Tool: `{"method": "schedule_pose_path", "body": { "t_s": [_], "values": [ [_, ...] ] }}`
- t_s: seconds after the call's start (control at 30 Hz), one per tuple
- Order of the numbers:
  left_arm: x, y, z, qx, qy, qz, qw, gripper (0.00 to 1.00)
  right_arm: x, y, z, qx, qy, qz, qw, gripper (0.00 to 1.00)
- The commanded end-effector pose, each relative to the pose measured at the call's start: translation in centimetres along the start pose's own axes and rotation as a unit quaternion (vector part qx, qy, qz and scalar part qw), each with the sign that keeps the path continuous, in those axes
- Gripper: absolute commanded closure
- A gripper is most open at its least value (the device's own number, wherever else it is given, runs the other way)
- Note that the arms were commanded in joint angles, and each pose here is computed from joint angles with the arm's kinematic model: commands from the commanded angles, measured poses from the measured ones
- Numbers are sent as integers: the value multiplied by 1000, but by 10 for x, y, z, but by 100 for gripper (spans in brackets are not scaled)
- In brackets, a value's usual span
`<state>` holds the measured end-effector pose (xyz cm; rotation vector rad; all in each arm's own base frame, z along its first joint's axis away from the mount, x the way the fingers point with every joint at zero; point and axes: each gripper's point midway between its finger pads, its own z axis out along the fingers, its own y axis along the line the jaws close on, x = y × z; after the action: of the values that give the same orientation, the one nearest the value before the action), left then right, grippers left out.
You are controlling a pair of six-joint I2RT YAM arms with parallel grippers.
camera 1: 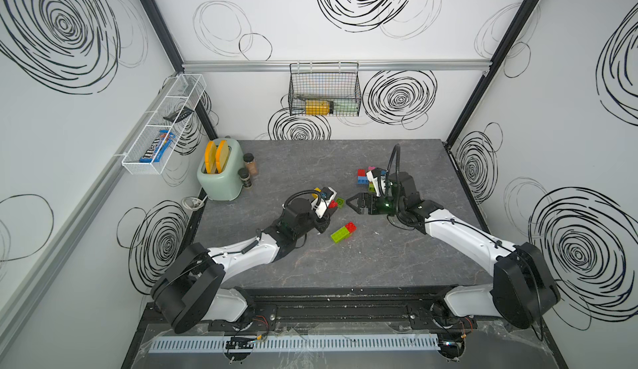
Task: Assemble the number 4 with lego
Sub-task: Pick up the lego brick from the center of the board.
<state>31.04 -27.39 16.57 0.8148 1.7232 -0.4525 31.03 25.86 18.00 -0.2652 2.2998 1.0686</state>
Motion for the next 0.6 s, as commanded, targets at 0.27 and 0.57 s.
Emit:
{"method": "schedule_pose_path", "body": {
  "t_s": [0.27, 0.57],
  "values": [
    [-45, -35, -14, 54, -115, 125, 984, 100, 6, 52, -8, -101, 64, -54, 991, 6],
    [-52, -46, -20, 74, -145, 146, 976, 100, 25, 57, 8, -94, 111, -68, 987, 23]
  ]
}}
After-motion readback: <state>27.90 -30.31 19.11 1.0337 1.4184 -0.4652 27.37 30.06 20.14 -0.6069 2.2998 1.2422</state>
